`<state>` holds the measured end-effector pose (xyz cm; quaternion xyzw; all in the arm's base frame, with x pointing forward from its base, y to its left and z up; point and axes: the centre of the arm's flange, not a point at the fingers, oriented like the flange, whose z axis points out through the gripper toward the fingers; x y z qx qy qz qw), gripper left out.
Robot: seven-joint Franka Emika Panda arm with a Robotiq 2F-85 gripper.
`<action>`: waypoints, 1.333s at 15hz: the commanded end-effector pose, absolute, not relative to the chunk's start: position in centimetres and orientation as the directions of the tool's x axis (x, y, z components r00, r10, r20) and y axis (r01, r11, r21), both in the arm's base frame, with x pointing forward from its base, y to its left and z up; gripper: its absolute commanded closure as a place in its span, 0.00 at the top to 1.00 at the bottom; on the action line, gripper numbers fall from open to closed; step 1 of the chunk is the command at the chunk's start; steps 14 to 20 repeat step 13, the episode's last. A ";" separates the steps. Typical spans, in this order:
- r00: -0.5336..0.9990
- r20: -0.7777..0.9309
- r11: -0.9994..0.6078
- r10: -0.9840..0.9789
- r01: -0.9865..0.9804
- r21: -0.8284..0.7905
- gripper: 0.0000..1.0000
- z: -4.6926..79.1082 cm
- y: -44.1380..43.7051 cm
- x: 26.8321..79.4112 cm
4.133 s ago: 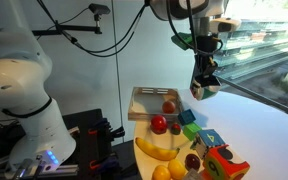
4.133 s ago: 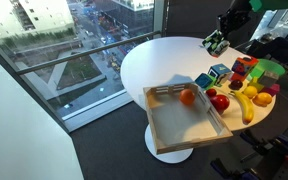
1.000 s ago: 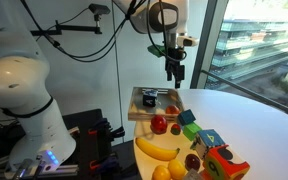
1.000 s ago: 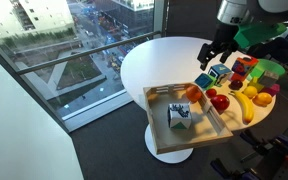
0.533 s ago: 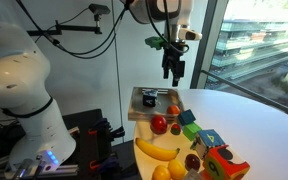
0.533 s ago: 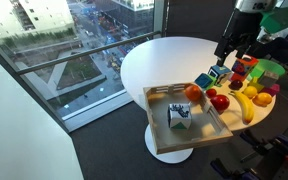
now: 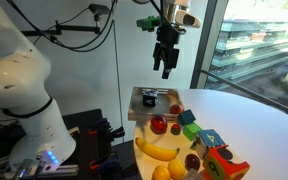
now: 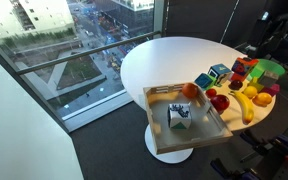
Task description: Put the white and black dice on the tray
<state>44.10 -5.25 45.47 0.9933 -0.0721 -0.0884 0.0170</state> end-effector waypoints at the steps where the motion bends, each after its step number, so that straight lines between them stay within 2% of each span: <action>1: 0.973 -0.152 -0.984 -0.175 -0.172 0.034 1.00 49.2 -6.5 42.3; 10: 0.976 -0.015 -0.976 -0.218 -0.218 0.009 1.00 53.9 -7.8 39.9; 20: 0.978 -0.027 -0.979 -0.205 -0.205 0.022 1.00 53.5 -7.6 40.1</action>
